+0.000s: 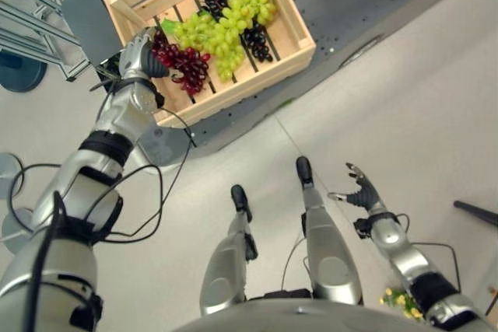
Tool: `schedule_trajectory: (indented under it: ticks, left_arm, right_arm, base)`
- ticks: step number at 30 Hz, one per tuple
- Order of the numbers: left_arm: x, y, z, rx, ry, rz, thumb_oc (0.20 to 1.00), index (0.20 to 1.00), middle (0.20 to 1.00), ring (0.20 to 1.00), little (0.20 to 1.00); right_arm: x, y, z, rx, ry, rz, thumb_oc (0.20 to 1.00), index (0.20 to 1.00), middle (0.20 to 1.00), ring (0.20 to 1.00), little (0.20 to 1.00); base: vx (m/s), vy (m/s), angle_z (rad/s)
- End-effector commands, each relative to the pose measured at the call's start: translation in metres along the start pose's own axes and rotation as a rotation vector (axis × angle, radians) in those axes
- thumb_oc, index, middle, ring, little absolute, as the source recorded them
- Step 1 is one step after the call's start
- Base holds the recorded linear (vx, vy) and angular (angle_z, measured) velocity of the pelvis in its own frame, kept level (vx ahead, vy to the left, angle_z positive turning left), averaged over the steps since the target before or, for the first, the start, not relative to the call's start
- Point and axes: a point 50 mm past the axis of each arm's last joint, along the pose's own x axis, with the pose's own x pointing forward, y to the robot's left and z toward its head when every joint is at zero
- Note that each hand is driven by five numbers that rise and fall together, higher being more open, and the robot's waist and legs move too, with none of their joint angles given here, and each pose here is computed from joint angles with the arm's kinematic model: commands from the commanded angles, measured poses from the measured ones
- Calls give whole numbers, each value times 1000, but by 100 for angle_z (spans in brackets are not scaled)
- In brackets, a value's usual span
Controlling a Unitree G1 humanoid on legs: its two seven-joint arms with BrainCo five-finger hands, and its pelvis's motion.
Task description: Pick up the fruits from the basket on one side to the basket on the other side
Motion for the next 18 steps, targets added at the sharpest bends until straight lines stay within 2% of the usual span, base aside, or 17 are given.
schedule_trajectory:
  ticks: [1, 18]
  left_arm:
    - [17, 36, -4, 61, 59, 104, 1000, 1000, 1000, 1000, 1000]
    - [22, 44, -8, 232, 98, 118, 1000, 1000, 1000, 1000, 1000]
  right_arm:
    - [-10, -4, 3, 45, -45, -33, 1000, 1000, 1000, 1000, 1000]
    - [-16, -10, 9, 76, -101, -72, 1000, 1000, 1000, 1000, 1000]
  base:
    - [13, 31, -14]
    - [8, 34, -15]
